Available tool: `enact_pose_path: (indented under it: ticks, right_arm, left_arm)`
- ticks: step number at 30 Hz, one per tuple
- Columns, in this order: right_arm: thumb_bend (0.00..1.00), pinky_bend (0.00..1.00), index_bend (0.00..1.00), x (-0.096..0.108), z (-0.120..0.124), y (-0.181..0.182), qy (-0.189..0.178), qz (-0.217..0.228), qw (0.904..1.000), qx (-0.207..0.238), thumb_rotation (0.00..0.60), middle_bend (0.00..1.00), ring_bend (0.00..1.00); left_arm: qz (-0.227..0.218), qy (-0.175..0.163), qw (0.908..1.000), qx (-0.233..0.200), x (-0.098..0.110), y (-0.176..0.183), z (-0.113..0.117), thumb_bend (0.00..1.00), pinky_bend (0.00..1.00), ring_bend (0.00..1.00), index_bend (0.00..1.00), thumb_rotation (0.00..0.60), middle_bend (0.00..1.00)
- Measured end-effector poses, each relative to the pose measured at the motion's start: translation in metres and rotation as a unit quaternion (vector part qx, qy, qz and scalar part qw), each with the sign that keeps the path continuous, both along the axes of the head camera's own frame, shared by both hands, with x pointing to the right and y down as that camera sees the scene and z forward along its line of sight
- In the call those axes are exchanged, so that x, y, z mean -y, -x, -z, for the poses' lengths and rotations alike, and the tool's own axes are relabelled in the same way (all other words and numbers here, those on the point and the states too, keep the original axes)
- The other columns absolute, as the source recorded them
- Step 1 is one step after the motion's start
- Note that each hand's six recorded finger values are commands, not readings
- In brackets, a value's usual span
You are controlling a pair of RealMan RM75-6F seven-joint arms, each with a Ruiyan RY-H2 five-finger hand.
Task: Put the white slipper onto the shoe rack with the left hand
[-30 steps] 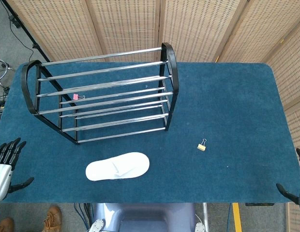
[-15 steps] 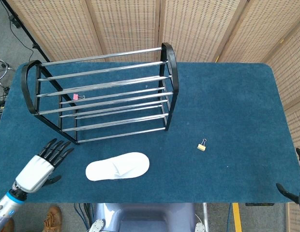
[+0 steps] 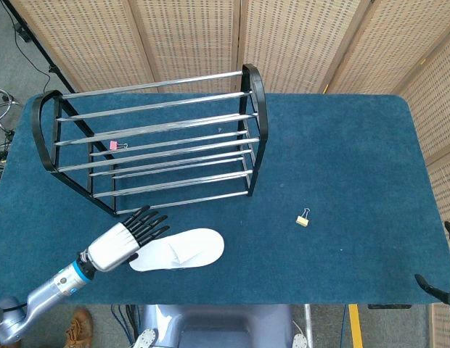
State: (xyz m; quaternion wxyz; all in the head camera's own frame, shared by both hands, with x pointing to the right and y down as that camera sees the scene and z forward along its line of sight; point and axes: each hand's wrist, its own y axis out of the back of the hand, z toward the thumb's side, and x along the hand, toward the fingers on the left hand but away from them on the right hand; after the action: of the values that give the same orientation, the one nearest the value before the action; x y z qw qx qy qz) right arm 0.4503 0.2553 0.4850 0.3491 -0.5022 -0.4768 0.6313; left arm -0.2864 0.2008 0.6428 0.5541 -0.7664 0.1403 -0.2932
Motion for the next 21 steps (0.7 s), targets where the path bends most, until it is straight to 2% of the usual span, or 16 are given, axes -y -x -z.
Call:
enact_pose_path:
  ticks: [7, 16, 21]
  right_arm:
    - [0.00, 0.00, 0.00, 0.000, 0.001, -0.002, -0.002, -0.004, 1.0000, 0.002, 0.600, 0.00, 0.00]
    - [0.00, 0.00, 0.00, 0.001, 0.003, -0.005, -0.005, -0.009, 0.9999, 0.005, 0.600, 0.00, 0.00]
    - [0.00, 0.00, 0.00, 0.001, 0.004, -0.007, -0.005, -0.013, 0.9999, 0.008, 0.600, 0.00, 0.00]
  left_arm:
    - [-0.034, -0.003, 0.9994, -0.002, 0.003, -0.036, -0.016, 0.00, 0.00, 0.00, 0.00, 0.600, 0.00]
    - [-0.053, 0.002, 0.9985, 0.009, 0.000, -0.063, -0.031, 0.00, 0.00, 0.00, 0.00, 0.600, 0.00]
    - [-0.062, -0.003, 0.9980, 0.004, -0.002, -0.080, -0.035, 0.09, 0.04, 0.00, 0.00, 0.600, 0.00]
